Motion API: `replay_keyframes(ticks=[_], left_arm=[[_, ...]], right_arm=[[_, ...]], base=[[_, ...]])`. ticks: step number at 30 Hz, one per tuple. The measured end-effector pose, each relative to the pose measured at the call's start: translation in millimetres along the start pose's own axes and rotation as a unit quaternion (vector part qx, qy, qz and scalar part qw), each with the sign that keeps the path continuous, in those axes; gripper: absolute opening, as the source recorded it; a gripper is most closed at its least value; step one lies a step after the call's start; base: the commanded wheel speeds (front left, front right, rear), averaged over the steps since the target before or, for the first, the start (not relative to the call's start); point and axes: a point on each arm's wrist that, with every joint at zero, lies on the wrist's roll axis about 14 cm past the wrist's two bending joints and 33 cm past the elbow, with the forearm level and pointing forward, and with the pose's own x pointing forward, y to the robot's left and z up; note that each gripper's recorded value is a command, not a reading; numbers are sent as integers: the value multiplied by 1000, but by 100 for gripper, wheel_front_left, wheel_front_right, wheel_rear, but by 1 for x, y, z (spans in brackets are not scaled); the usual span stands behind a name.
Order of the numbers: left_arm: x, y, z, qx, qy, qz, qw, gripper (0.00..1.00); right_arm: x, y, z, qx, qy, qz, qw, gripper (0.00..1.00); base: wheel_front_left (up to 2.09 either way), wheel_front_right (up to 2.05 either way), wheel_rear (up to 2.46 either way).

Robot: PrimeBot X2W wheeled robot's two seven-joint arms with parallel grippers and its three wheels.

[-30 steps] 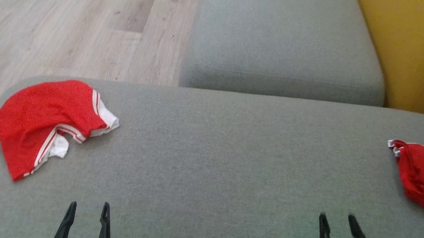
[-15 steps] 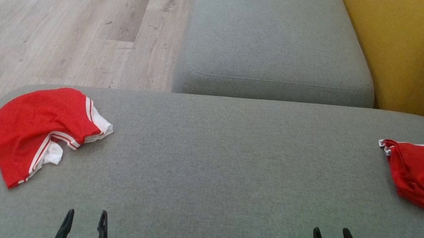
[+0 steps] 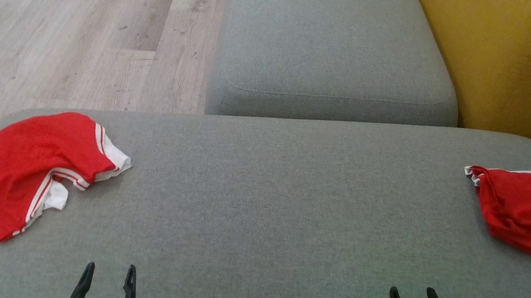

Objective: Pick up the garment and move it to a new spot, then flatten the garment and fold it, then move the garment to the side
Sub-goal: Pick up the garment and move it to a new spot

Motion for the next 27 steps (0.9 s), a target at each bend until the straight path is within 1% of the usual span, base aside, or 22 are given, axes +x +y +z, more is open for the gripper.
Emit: replay_keyframes(ticks=[4,9,16,24,26,27], left_arm=[[-1,1,-2,4,3,0,1000,100],[-7,14,-4,3,6,23,1000,100],[-23,47,-8,-3,8,85,996,100],[-54,85,-12,-11,9,164,986,100],[-61,93,-13,-13,9,181,983,100],[-61,93,-13,-13,9,181,983,100]], right_arm=[[2,0,-2,-1,4,1,1000,100],[10,11,-4,-4,12,22,1000,100],[26,40,-10,-13,29,78,996,100],[47,85,-12,-23,42,157,986,100],[50,95,-14,-25,46,174,983,100],[50,95,-14,-25,46,174,983,100]], base=[[0,0,0],[0,0,0],[0,0,0],[0,0,0],[0,0,0],[0,0,0]])
